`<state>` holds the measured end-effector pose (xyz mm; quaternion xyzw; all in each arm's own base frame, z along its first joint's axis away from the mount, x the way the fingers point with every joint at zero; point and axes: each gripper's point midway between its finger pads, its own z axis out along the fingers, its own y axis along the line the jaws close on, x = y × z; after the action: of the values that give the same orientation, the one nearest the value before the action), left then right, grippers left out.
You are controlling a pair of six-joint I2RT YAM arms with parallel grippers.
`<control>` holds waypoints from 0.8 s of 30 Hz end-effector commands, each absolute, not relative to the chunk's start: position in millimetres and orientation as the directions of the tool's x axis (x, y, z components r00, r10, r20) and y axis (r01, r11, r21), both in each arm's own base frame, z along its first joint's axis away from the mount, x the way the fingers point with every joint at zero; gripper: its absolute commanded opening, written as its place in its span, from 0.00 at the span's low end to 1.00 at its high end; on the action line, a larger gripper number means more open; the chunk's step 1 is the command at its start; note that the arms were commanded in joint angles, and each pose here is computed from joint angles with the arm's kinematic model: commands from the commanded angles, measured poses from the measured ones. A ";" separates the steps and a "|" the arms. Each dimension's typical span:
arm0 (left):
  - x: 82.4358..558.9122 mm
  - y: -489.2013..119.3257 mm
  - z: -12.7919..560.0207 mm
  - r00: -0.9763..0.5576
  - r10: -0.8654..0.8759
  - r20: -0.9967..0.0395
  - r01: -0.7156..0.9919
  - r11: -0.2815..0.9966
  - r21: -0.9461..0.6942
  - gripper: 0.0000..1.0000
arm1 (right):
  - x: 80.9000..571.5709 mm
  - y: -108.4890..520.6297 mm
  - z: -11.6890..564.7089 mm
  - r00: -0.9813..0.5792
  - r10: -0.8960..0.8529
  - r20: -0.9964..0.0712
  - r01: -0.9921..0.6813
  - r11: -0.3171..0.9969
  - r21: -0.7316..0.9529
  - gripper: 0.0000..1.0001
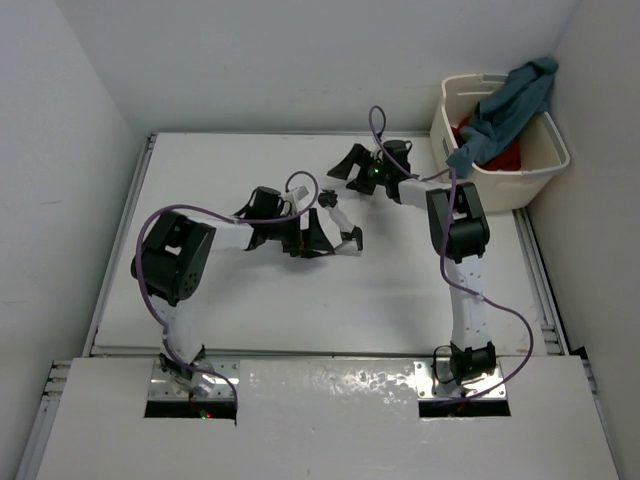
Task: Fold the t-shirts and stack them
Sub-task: Smooth out wrinkles on the folded tshirt
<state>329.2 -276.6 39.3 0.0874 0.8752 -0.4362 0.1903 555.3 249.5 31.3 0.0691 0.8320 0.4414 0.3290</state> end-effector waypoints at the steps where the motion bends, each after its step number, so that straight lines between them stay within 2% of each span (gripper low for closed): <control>1: 316.3 -264.9 9.3 -0.938 -0.003 -0.346 0.262 0.646 -0.717 0.96 | 560.0 241.6 21.5 -0.781 0.357 -0.512 -0.183 0.653 0.735 0.99; 3: 329.2 -266.3 25.2 -0.925 0.010 -0.380 0.290 0.665 -0.689 0.96 | 565.8 242.4 36.2 -0.776 0.329 -0.538 -0.214 0.664 0.716 0.99; 7: 359.8 -271.5 102.9 -0.843 0.008 -0.537 0.394 0.690 -0.608 0.99 | 584.3 242.9 73.4 -0.746 0.269 -0.610 -0.289 0.694 0.659 0.99; 8: 367.8 -272.7 125.9 -0.821 0.000 -0.571 0.413 0.690 -0.594 0.99 | 591.5 243.3 98.4 -0.712 0.266 -0.650 -0.326 0.695 0.641 0.99; 11: 386.8 -263.4 170.7 -0.748 -0.060 -0.661 0.412 0.738 -0.534 1.00 | 580.7 234.7 127.9 -0.684 0.233 -0.692 -0.354 0.723 0.593 0.99; 14: 399.9 -248.1 175.8 -0.776 -0.080 -0.625 0.332 0.791 -0.514 1.00 | 562.3 216.5 125.8 -0.673 0.213 -0.709 -0.325 0.775 0.541 0.99; 16: 410.8 -233.9 157.8 -0.795 -0.080 -0.601 0.263 0.848 -0.461 1.00 | 551.6 201.5 152.4 -0.631 0.222 -0.743 -0.317 0.801 0.509 0.99; 17: 414.4 -228.5 152.4 -0.794 -0.091 -0.601 0.234 0.866 -0.442 1.00 | 537.9 188.4 135.6 -0.656 0.229 -0.719 -0.273 0.816 0.509 0.99; 18: 420.2 -220.3 141.5 -0.798 -0.098 -0.595 0.201 0.887 -0.415 1.00 | 531.5 180.7 157.9 -0.621 0.246 -0.744 -0.275 0.820 0.501 0.99; 19: 421.3 -215.5 135.8 -0.807 -0.098 -0.582 0.180 0.898 -0.401 1.00 | 518.3 168.9 142.2 -0.642 0.251 -0.724 -0.238 0.833 0.500 0.99; 21: 426.1 -208.6 120.0 -0.822 -0.091 -0.563 0.156 0.914 -0.375 1.00 | 504.7 159.5 145.8 -0.639 0.242 -0.730 -0.232 0.844 0.483 0.99; 24: 433.0 -203.2 107.2 -0.832 -0.109 -0.544 0.127 0.917 -0.377 0.91 | 477.2 147.7 148.1 -0.642 0.204 -0.739 -0.230 0.868 0.440 0.99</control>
<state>429.5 -224.2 130.1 0.0256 0.9185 -0.2435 0.3104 488.8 162.8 139.8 0.0064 0.8677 0.2907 0.4031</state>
